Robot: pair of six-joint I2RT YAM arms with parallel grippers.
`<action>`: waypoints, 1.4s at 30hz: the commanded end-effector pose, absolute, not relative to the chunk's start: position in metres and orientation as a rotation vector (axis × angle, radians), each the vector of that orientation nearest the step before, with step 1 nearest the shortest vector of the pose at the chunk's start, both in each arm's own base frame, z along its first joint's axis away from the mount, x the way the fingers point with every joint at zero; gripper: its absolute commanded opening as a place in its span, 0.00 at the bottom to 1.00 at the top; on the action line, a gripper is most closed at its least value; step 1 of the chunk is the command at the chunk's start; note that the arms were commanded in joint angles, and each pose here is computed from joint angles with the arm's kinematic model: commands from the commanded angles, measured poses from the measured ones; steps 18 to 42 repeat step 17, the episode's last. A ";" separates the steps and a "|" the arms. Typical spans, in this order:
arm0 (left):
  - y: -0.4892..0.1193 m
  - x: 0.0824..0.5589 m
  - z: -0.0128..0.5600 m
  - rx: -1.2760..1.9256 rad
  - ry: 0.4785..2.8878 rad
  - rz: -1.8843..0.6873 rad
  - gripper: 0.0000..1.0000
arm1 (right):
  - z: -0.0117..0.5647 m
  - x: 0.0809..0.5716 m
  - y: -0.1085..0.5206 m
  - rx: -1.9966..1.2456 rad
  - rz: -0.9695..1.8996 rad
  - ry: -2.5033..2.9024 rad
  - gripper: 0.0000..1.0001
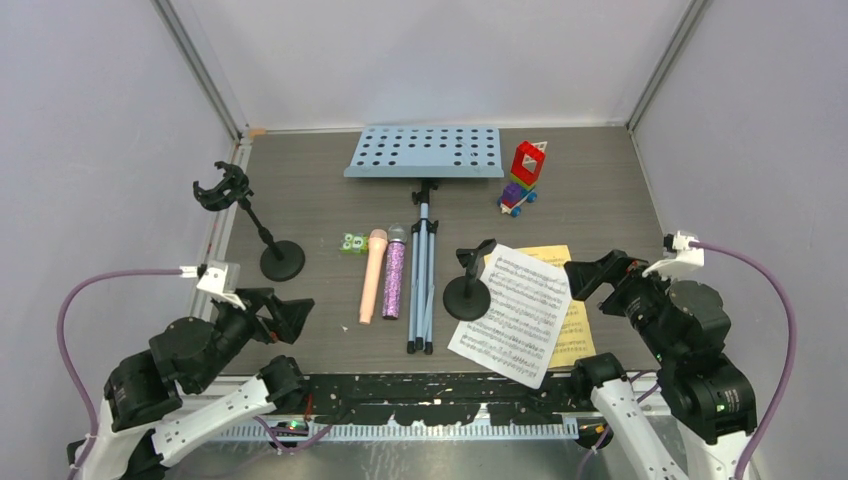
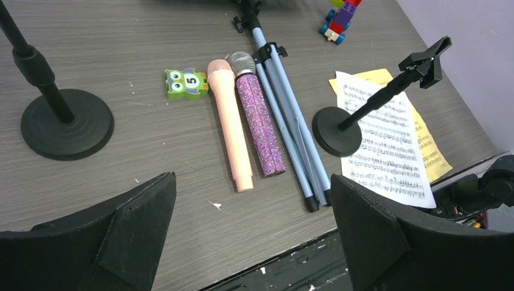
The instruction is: Pack up the instrument practice props
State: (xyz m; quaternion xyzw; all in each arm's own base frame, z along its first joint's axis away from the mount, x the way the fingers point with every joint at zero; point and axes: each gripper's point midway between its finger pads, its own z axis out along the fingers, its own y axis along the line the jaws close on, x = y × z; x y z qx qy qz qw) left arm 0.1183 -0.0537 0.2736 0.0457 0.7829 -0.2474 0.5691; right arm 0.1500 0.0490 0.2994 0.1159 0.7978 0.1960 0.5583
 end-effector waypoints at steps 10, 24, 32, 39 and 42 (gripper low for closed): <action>-0.071 0.127 0.275 0.176 1.867 -0.543 1.00 | 0.313 0.149 0.050 0.230 0.473 1.804 1.00; -0.072 0.129 0.273 0.178 1.880 -0.519 1.00 | 0.312 0.150 0.050 0.230 0.478 1.792 1.00; -0.072 0.129 0.273 0.178 1.880 -0.519 1.00 | 0.312 0.150 0.050 0.230 0.478 1.792 1.00; -0.072 0.129 0.273 0.178 1.880 -0.519 1.00 | 0.312 0.150 0.050 0.230 0.478 1.792 1.00; -0.072 0.129 0.273 0.178 1.880 -0.519 1.00 | 0.312 0.150 0.050 0.230 0.478 1.792 1.00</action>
